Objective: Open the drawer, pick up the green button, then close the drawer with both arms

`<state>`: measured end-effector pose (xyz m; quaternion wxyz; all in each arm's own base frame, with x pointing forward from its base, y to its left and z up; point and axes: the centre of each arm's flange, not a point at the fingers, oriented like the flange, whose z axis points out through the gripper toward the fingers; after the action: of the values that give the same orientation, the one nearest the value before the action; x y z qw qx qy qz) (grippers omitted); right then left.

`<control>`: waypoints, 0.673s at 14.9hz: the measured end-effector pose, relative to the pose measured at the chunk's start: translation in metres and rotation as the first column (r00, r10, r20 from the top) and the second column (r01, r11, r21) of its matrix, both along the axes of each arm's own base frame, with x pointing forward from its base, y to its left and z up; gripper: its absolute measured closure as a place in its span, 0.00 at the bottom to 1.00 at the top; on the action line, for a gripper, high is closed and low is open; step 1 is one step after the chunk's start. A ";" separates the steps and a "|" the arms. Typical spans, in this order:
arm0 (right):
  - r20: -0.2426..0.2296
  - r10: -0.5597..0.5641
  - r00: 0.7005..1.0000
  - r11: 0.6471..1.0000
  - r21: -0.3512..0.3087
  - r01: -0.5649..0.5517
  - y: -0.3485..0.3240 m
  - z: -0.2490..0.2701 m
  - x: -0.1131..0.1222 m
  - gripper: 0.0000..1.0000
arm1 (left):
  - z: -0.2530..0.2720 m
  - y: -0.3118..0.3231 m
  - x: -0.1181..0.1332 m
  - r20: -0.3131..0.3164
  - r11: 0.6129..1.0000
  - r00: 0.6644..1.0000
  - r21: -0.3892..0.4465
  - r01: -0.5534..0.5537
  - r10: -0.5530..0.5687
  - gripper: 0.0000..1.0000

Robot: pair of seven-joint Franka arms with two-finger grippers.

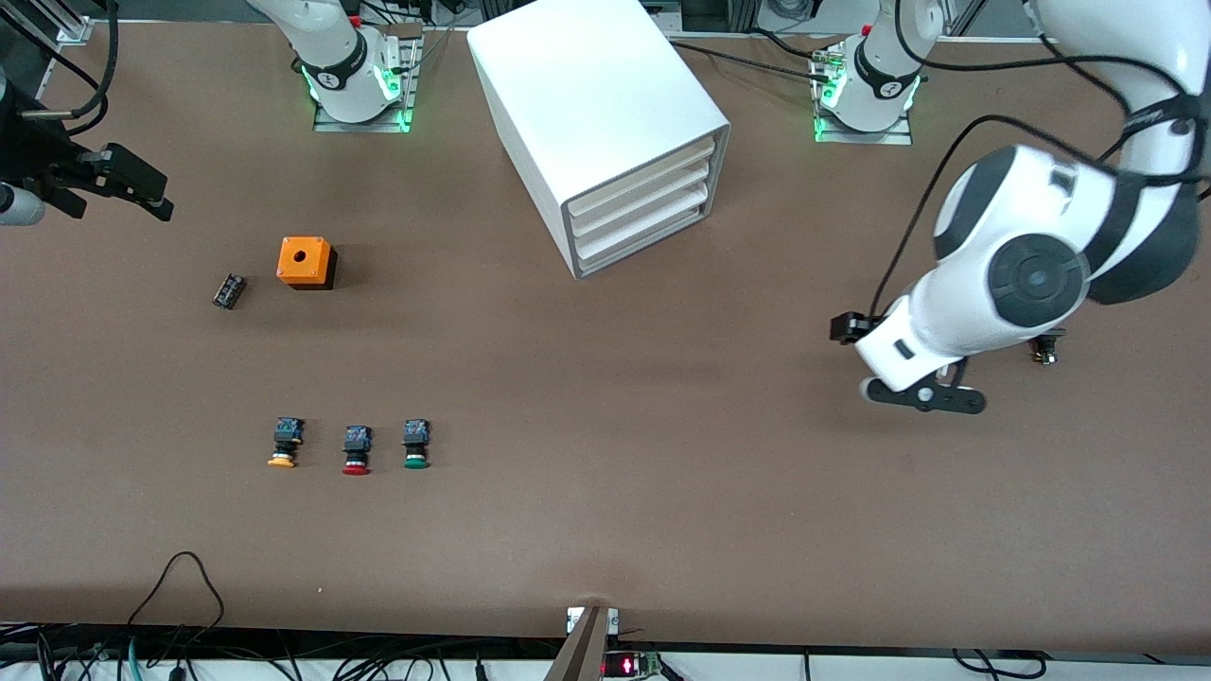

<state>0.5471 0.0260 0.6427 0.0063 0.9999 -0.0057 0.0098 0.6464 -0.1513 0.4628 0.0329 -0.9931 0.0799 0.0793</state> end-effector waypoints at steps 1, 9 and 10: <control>0.009 0.003 1.000 1.000 0.000 -0.003 0.000 0.003 0.001 0.00 | 0.016 0.016 0.000 0.023 0.999 0.999 0.010 0.031 -0.031 0.00; 0.016 0.002 1.000 1.000 0.000 -0.002 0.000 0.005 0.003 0.00 | 0.128 0.101 -0.065 0.193 0.998 0.981 -0.068 0.004 0.009 0.00; 0.016 0.002 1.000 1.000 0.000 -0.002 0.000 0.005 0.003 0.00 | 0.133 0.097 -0.076 0.189 0.999 0.982 -0.033 0.018 -0.012 0.00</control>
<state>0.5499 0.0260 0.6482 0.0060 0.9998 -0.0045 0.0177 0.5705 -0.0546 0.5957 0.0238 -0.9959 0.0853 -0.0171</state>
